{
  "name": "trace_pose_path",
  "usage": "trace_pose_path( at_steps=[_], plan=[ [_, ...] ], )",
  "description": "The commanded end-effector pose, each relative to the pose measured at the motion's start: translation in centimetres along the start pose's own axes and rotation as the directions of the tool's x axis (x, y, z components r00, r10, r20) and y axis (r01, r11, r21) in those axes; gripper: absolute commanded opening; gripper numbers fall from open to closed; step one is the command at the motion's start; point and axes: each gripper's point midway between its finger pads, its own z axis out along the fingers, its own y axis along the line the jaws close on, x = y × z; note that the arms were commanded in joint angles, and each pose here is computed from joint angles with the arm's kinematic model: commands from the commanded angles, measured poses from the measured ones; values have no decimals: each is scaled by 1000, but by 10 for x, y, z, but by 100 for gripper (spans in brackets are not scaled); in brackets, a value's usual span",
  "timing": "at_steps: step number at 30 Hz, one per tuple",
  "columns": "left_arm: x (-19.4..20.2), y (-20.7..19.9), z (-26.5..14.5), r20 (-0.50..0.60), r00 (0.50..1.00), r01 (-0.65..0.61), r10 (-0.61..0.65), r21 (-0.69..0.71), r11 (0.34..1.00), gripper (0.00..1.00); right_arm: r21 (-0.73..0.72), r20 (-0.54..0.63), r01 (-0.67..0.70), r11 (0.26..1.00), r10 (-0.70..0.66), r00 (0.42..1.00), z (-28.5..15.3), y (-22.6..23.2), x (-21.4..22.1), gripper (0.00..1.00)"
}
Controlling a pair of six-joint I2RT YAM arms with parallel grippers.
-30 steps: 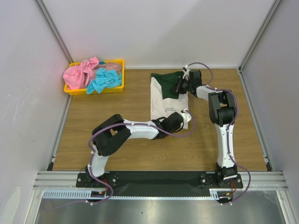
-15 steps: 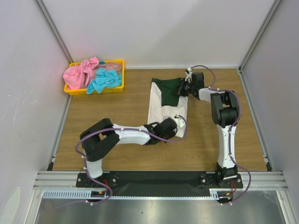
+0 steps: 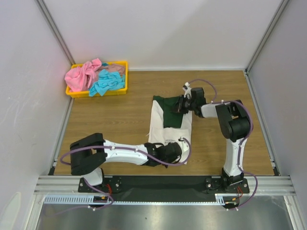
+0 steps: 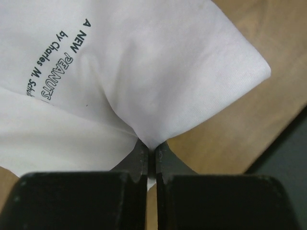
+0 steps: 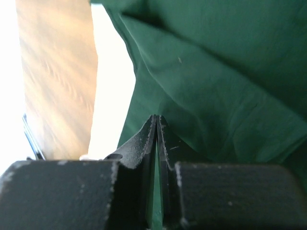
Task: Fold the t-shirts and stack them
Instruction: Fold the tshirt
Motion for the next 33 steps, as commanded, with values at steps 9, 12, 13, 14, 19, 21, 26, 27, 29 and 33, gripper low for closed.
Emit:
trace_pose_path(
  at_steps=[9,12,13,14,19,21,26,27,29,33],
  plan=[
    [-4,-31,-69,10,1000,20,-20,15,1000,0,-15,80,43,999,-41,996,-39,29,38,7],
    [-25,-21,-87,69,997,42,-41,-14,999,0,-6,69,36,999,-36,997,-40,27,50,6],
    [-28,-18,-91,74,996,44,-42,-27,999,0,-16,69,38,999,-36,997,-39,29,52,6],
    [-39,-17,-97,97,995,40,-38,-27,999,0,-26,67,31,999,-30,997,-39,31,53,6],
    [-58,-1,-100,100,995,19,-9,-96,995,0,-27,106,61,998,-57,993,-48,40,39,6],
    [-68,12,-99,106,994,24,-8,-144,989,0,-4,130,87,996,-86,988,-53,46,28,6],
    [-97,42,-105,126,991,-9,36,-202,979,0,64,185,128,990,-138,973,-75,54,-4,7],
    [-105,44,-108,139,990,-6,32,-187,982,0,68,190,121,990,-132,973,-79,53,-8,7],
    [-114,53,-105,143,989,-4,23,-136,991,0,63,212,102,993,-113,971,-87,54,-18,7],
    [-134,70,-100,128,992,-12,23,-82,997,0,74,292,65,995,-84,953,-113,44,-50,7]
  ],
)
